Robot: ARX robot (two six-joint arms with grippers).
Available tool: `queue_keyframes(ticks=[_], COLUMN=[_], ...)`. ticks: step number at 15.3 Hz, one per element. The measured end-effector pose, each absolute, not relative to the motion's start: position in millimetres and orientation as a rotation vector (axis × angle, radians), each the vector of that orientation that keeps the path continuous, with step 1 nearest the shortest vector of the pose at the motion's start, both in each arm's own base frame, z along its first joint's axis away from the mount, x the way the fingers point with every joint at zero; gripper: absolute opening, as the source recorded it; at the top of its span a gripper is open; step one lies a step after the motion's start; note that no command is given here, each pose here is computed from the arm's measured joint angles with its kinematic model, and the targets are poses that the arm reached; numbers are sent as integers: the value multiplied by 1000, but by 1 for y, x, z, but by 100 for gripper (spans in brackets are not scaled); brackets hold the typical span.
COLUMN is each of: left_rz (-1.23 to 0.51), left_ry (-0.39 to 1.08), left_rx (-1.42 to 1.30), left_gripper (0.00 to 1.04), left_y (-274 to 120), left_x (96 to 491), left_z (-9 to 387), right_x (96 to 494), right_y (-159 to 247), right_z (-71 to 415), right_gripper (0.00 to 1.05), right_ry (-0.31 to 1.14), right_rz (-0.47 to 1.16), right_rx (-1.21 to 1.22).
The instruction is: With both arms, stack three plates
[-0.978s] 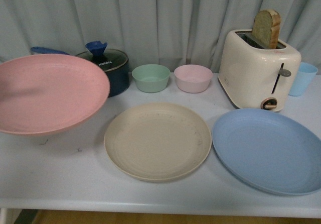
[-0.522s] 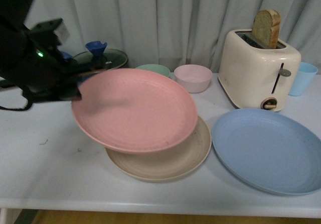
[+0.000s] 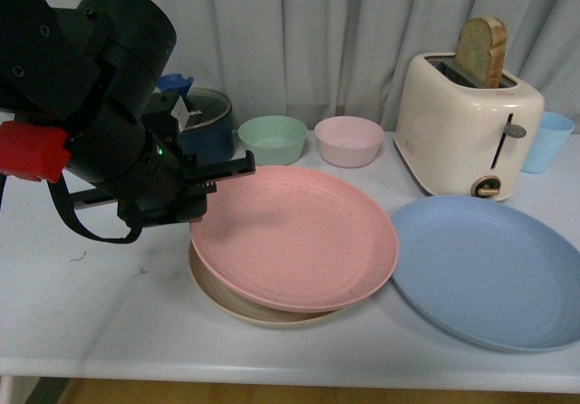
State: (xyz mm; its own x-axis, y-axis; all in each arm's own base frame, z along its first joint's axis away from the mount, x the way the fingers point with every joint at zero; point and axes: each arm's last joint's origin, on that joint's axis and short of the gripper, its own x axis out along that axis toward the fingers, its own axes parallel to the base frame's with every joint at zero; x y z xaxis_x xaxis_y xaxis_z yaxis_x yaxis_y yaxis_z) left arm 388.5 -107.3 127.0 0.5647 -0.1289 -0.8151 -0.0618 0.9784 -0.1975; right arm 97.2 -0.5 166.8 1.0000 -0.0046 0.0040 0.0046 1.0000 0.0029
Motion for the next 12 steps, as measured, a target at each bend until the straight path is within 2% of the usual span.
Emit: queue_keyframes(ticks=[2,6,7,9,10,11,12], left_rz=[-42,-89,-105,-137,-141,-142,-102], left_ry=[964,904,858,681,506,346,133], left_rx=[-204,-217,-216,-173,-116,-67,-58], left_gripper=[2,49,56,71,80,84,76], left_y=[-103,-94,-95,-97,-101,-105,-103], left_x=[392,388,382,364,347,331,313], left_z=[123,120,126,147,171,193,216], right_x=[97,97,97,97,97,97,97], right_y=[0,0,0,0,0,0,0], right_z=[167,167,167,167,167,167,167], right_gripper=[98,98,98,98,98,98,98], right_ry=[-4,-4,-4,-4,-4,-4,-4], right_rz=[-5,-5,-5,-5,-5,-5,-5], right_rx=[3,3,3,3,3,3,3])
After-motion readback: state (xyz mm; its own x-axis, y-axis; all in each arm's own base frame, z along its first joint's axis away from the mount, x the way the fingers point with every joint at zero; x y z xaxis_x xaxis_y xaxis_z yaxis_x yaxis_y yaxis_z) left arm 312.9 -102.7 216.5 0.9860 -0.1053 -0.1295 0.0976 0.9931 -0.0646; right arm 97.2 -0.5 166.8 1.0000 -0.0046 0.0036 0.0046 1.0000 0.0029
